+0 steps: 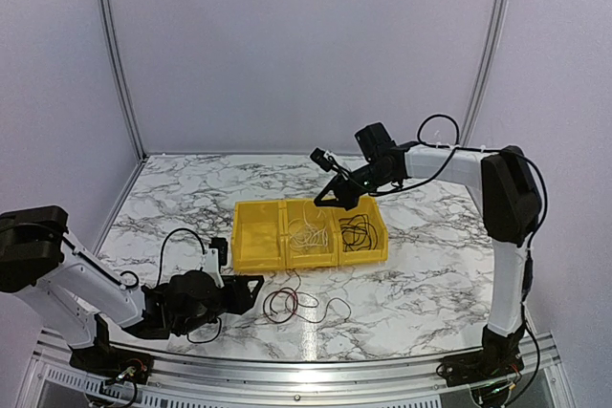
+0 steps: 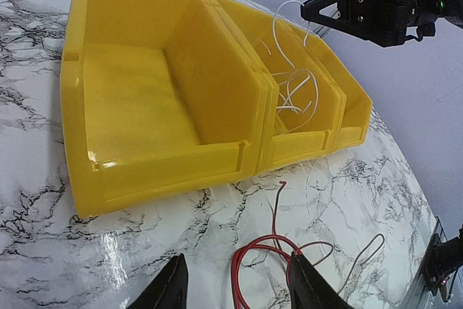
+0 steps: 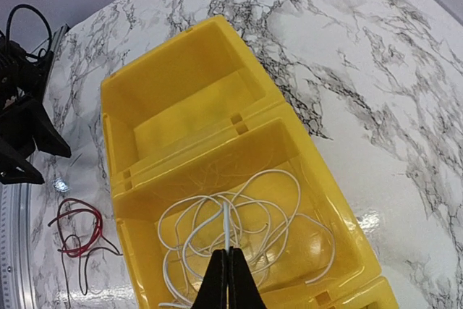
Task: Untangle the cables
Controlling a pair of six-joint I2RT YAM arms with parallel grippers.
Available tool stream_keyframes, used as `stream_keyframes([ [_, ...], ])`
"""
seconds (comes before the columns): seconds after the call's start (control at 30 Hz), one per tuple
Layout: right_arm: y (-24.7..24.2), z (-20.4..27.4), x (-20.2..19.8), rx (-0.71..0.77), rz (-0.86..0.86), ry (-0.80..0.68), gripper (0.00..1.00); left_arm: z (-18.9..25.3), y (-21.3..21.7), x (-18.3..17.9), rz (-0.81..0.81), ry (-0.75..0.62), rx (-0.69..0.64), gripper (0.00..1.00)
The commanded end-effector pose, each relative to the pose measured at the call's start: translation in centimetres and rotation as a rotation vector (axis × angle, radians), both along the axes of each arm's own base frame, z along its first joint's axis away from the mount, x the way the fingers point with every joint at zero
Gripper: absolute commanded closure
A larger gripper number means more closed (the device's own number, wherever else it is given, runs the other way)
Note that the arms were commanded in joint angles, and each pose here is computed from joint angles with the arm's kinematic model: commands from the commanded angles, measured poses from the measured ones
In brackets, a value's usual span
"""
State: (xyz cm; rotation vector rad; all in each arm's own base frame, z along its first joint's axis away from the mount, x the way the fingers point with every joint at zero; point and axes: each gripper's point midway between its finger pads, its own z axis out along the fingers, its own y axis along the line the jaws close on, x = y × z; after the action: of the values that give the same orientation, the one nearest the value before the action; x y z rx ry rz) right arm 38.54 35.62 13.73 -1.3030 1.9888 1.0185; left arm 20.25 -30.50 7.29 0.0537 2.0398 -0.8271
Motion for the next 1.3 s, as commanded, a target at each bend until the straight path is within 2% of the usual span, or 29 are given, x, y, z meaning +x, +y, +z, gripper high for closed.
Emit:
stream_keyframes([
  [0.0, -1.0, -0.4, 0.4, -0.095, -0.06, -0.072, 1.0, 0.4, 0.0, 0.4, 0.02, -0.017, -0.003, 0.5],
  [0.07, -1.4, -0.5, 0.6, -0.12, -0.078, -0.094, 0.99, 0.3, -0.4, 0.4, 0.009, -0.012, 0.006, 0.49],
  [0.23, -2.3, 0.4, 0.5, -0.148, -0.097, -0.15, 0.71, -0.1, -1.1, 0.4, -0.005, 0.003, 0.024, 0.49],
  [0.5, -4.5, 3.5, -2.1, -0.159, -0.102, -0.227, 0.65, -0.2, -1.3, 0.5, -0.001, 0.006, 0.042, 0.47],
  [0.63, -5.2, 2.5, -7.3, -0.166, 0.014, -0.206, 0.66, -0.1, -1.9, 0.7, -0.016, 0.002, 0.06, 0.47],
  [0.73, -5.2, 0.7, -12.3, -0.208, 0.131, -0.226, 0.61, -0.2, -2.4, 0.8, -0.026, -0.002, 0.077, 0.46],
  [0.83, -5.0, -0.1, -16.8, -0.199, 0.217, -0.246, 0.43, -0.2, -3.1, 0.9, -0.039, -0.003, 0.087, 0.46],
  [0.9, -4.8, -0.9, -18.8, -0.206, 0.26, -0.234, 0.34, -0.1, -3.6, 1.1, -0.045, -0.002, 0.089, 0.46],
  [1.13, -4.7, -6.0, -21.6, -0.31, 0.351, -0.102, 0.29, -0.2, -4.0, 1.3, -0.041, 0.005, 0.096, 0.46],
  [1.27, -4.1, -7.8, -21.4, -0.357, 0.345, -0.083, 0.32, 0.0, -3.7, 1.1, -0.037, 0.009, 0.09, 0.46],
])
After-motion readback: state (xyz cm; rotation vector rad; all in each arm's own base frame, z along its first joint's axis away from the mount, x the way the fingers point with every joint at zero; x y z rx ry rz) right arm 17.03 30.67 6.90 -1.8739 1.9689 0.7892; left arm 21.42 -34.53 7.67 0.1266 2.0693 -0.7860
